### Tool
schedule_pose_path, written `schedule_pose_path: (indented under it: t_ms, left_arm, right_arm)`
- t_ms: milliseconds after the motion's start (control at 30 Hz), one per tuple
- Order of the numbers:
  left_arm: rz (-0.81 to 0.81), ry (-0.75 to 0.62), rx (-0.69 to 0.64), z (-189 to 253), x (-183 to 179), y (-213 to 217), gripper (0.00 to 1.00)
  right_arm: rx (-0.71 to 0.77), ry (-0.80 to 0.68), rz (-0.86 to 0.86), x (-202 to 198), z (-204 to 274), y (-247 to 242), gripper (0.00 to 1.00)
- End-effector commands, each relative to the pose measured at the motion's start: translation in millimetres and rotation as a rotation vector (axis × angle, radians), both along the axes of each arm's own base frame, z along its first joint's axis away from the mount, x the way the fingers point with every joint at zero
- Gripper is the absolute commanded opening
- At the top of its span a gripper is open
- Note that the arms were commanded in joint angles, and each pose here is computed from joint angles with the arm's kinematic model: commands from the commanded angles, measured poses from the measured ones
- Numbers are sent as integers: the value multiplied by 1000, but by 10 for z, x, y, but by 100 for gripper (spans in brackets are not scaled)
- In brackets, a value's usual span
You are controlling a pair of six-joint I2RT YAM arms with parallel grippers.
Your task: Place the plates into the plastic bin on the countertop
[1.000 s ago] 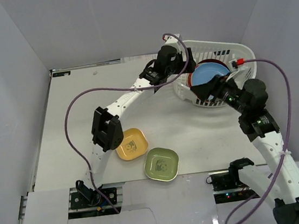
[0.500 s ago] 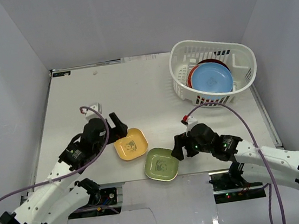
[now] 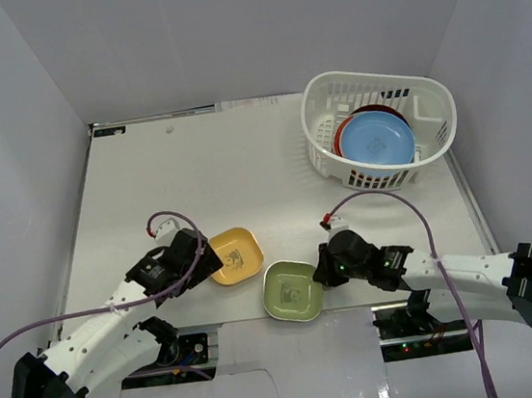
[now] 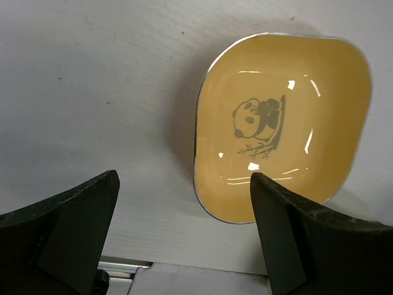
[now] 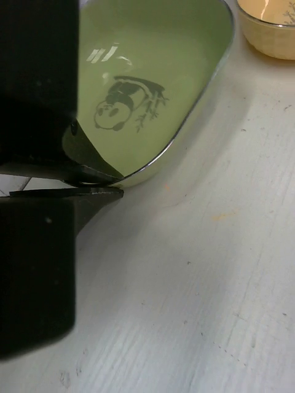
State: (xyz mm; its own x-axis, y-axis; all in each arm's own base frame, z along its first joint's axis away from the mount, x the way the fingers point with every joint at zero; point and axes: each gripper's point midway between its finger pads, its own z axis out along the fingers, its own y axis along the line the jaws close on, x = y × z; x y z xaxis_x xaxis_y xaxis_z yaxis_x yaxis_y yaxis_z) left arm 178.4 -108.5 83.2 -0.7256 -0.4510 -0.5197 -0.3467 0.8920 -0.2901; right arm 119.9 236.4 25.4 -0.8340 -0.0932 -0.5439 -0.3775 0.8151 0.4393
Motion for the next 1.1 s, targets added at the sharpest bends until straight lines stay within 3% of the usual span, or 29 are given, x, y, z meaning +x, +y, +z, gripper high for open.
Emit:
schedule_pose_path:
  t_ms: [0, 133, 233, 267, 333, 367, 467, 533, 567, 667, 700, 900, 967, 1000, 1067]
  left_arm:
    - [8, -9, -55, -130, 41, -98, 98]
    - [7, -44, -29, -176, 120, -75, 92]
    - [-9, -73, -22, -194, 190, -99, 79]
    - [-13, -75, -23, -211, 199, -109, 74]
    - [-24, -69, -19, -277, 215, -132, 70]
    - [-26, -66, -15, -301, 218, -134, 64]
    - [-39, -69, 1, -341, 266, -156, 53]
    - [-52, -71, 14, -358, 287, -161, 45]
    - [-55, -76, 15, -353, 302, -168, 40]
    - [-65, -97, 27, -302, 350, -171, 5]
    - [-77, -102, 26, -269, 358, -184, 0]
    - [-187, -316, -71, 538, 591, -433, 0]
    - [-235, -377, -101, 831, 664, -550, 0]
    - [-252, -420, -128, 1092, 754, -652, 0]
    - [-303, -463, -171, 1359, 849, -847, 0]
  right_arm:
    - [36, -71, -79, 150, 186, -10, 8]
    - [21, -209, -115, 325, 633, -150, 8]
    - [62, -391, -172, 562, 1362, -237, 8]
    - [82, -498, -274, 754, 1795, -348, 8]
    - [32, -635, -370, 953, 2177, -583, 8]
    - [7, -708, -501, 1128, 2512, -831, 8]
    - [-152, -808, -704, 1583, 2871, -1351, 8]
    - [-246, -811, -853, 1898, 2899, -1893, 8]
    - [-205, -787, -815, 2044, 2860, -1896, 8]
    - [-174, -684, -890, 2444, 2612, -2284, 8]
    - [-173, -642, -896, 2595, 2458, -2334, 8]
    - [-150, -472, -952, 2969, 1875, -2700, 8]
    - [-114, -452, -949, 3027, 1797, -2685, 17]
    - [-95, -446, -940, 3052, 1795, -2671, 38]
    - [-38, -459, -899, 3097, 1936, -2591, 58]
